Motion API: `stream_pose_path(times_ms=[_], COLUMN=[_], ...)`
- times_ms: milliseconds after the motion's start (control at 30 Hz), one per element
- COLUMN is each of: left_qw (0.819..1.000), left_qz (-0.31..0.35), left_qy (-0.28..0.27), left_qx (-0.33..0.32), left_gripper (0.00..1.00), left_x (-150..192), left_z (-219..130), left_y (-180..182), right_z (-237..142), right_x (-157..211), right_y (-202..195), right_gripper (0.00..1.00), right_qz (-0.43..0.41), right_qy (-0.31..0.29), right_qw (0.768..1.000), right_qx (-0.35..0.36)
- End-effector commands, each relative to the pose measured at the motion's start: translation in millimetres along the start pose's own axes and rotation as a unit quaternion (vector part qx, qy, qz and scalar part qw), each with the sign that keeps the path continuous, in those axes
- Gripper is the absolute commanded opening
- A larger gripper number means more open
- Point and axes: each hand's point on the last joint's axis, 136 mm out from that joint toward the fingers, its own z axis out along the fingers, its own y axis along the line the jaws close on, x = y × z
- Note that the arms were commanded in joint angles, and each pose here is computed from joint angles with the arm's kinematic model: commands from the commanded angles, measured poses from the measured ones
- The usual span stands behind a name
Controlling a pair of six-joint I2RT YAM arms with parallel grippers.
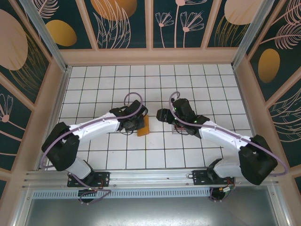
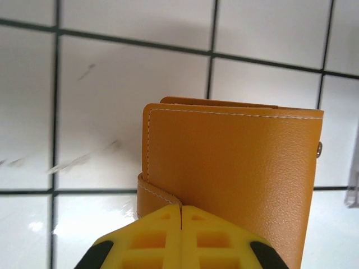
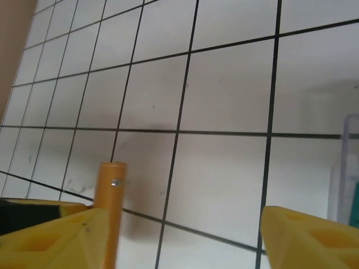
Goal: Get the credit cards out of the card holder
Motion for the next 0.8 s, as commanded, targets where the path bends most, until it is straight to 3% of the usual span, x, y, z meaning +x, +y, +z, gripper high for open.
stream_pose_path(times_ms=[0, 500, 533, 700, 767], left_qw=[1.000, 1.000, 1.000, 1.000, 1.000], left_qz=[-0.004, 0.005, 0.004, -0.002, -0.004], left_qy=[-0.003, -0.005, -0.005, -0.022, -0.031], left_qx=[0.025, 0.025, 0.024, 0.011, -0.001], left_gripper=[0.00, 0.00, 0.00, 0.00, 0.00], left_x=[-6.0, -9.8, -10.0, -14.5, -15.9], left_z=[6.7, 6.4, 5.7, -3.2, -9.0], left_y=[-19.2, -23.4, -23.0, -15.4, -8.3], right_z=[9.4, 70.1, 71.8, 80.8, 83.5], right_x=[0.6, 33.1, 33.5, 37.0, 37.9], right_y=[31.4, 34.6, 35.0, 27.7, 22.8], right_gripper=[0.66, 0.52, 0.46, 0.00, 0.00], right_qz=[0.007, 0.019, 0.019, 0.024, 0.026], right_qy=[0.031, 0.144, 0.147, 0.159, 0.160], right_qw=[0.996, 0.984, 0.983, 0.983, 0.983], right_qx=[-0.079, -0.107, -0.108, -0.094, -0.086])
